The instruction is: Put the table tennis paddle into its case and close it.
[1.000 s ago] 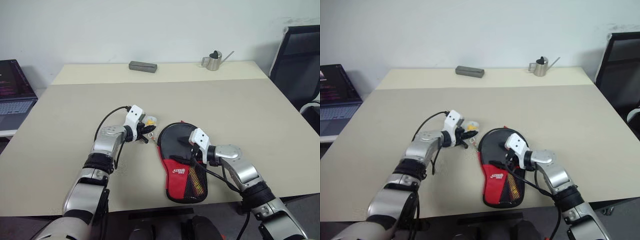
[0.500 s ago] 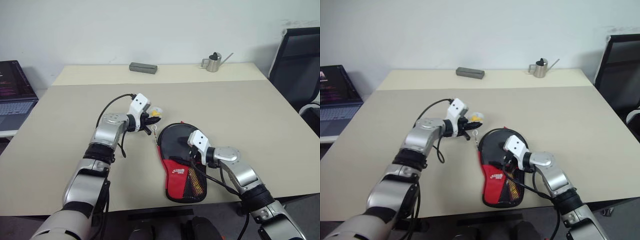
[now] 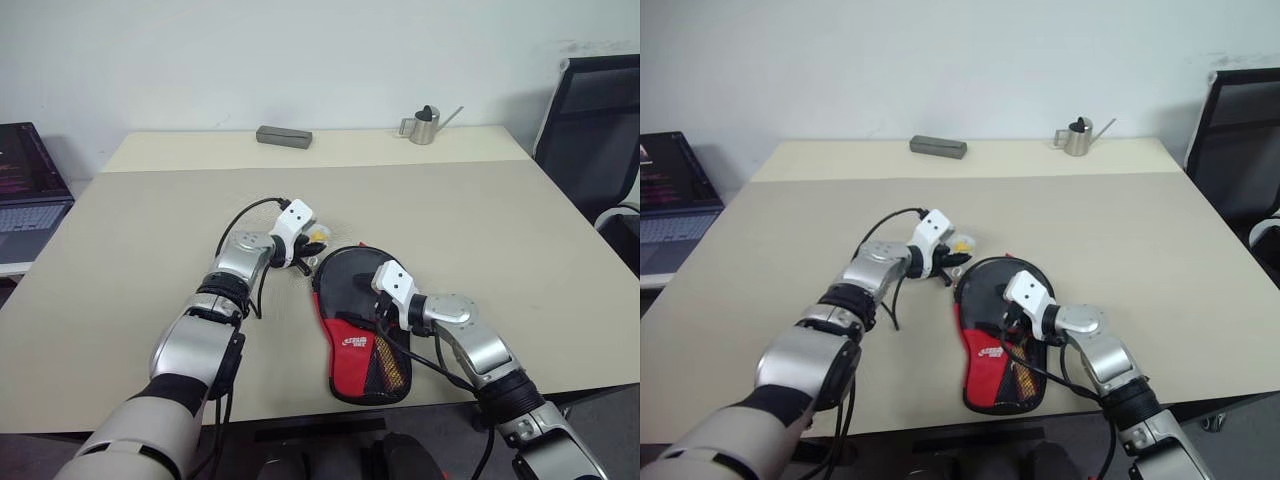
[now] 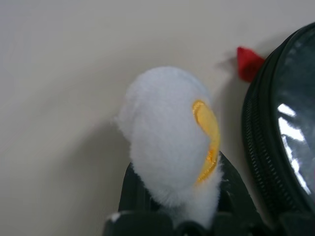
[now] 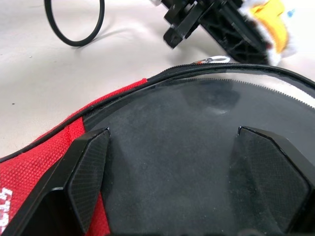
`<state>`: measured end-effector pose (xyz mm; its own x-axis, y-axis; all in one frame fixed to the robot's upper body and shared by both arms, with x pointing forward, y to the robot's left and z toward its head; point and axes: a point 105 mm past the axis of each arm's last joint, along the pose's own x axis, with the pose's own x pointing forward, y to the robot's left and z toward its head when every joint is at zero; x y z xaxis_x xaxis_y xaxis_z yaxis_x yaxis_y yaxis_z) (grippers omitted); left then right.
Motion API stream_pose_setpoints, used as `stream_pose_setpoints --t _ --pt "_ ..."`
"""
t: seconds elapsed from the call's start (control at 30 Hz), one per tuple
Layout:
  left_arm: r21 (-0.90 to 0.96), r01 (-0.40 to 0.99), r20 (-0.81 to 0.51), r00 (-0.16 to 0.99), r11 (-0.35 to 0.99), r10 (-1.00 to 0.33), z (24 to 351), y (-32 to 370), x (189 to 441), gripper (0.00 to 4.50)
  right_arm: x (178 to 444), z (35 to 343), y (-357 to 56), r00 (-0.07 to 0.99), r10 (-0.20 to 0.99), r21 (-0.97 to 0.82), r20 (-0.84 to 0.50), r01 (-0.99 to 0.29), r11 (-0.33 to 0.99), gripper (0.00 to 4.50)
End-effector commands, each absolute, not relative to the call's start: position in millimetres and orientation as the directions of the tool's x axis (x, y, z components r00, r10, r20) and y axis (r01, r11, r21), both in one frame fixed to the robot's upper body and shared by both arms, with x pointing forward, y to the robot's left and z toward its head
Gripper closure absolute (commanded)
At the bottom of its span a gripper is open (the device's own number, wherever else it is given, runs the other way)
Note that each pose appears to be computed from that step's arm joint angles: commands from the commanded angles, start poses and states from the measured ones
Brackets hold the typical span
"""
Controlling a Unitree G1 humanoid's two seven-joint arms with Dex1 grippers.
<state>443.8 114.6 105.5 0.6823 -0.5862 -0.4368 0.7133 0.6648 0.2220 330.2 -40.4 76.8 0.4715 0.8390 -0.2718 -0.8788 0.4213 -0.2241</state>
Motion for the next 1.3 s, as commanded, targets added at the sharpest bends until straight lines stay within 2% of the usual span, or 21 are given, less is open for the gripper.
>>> stream_pose_setpoints --t 0.03,0.53,1.3 --pt "0.315 0.666 -0.363 0.743 0.676 -0.563 136.6 111.2 456.9 4.21 318.8 29.5 -44.4 0.437 0.795 -0.143 -0.421 -0.897 0.418 0.0" --pt "0.397 0.616 -0.317 0.788 0.681 -0.528 149.5 85.4 465.6 4.21 315.9 29.7 -42.0 0.43 0.8 -0.125 -0.419 -0.9 0.419 0.0" --pt "0.521 0.522 -0.246 0.85 0.675 -0.466 173.4 60.3 474.3 4.21 290.6 25.7 -34.4 0.418 0.807 -0.083 -0.418 -0.902 0.424 0.0"
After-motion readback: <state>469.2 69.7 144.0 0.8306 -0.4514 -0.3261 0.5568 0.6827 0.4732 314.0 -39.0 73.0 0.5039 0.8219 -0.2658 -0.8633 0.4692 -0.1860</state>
